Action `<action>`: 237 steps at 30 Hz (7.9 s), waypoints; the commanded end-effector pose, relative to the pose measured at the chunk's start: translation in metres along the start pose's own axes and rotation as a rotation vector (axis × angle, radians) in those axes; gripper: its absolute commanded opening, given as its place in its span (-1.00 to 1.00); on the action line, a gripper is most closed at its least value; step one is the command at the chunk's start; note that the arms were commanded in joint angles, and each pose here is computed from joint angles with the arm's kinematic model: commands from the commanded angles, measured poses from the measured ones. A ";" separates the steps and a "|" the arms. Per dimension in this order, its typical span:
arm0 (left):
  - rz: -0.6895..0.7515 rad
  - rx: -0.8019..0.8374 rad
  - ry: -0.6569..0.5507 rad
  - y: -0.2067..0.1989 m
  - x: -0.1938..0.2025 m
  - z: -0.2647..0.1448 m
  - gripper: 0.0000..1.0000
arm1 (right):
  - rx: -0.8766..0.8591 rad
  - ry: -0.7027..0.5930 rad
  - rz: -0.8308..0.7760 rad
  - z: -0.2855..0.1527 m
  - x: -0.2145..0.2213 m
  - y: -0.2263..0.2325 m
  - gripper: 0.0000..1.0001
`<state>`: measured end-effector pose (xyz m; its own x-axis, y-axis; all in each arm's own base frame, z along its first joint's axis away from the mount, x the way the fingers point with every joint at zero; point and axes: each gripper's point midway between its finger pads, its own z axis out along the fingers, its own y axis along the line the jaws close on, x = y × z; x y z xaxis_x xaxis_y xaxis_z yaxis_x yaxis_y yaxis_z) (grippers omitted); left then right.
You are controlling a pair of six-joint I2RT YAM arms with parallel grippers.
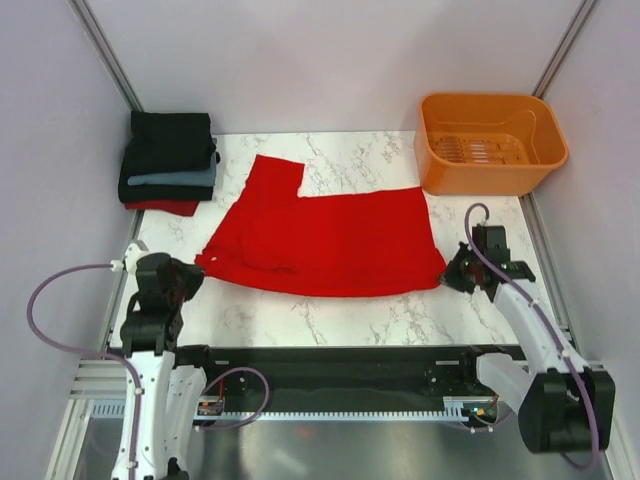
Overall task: Fold and stack the t-shirts
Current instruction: Fold the tshirt
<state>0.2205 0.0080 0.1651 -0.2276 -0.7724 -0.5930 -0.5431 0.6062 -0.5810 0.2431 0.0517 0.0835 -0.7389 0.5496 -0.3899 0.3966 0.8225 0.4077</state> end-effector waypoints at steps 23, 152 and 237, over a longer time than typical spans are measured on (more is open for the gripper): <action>0.250 0.266 -0.027 -0.061 -0.033 -0.067 0.54 | 0.019 -0.119 0.085 -0.074 0.026 -0.020 0.96; 0.413 0.421 0.314 -0.229 0.008 0.161 -0.96 | -0.050 -0.274 -0.223 0.070 -0.143 0.109 -1.00; 0.126 0.040 0.378 0.017 0.137 0.074 -0.21 | -0.060 0.000 -0.428 0.068 -0.007 0.086 0.80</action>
<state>0.2257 -0.0777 0.0280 -0.6084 -0.7022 -0.3698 -0.4745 0.6953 -0.5397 0.3053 0.1131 0.0628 -0.8336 0.1962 -0.5163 0.0857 0.9694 0.2300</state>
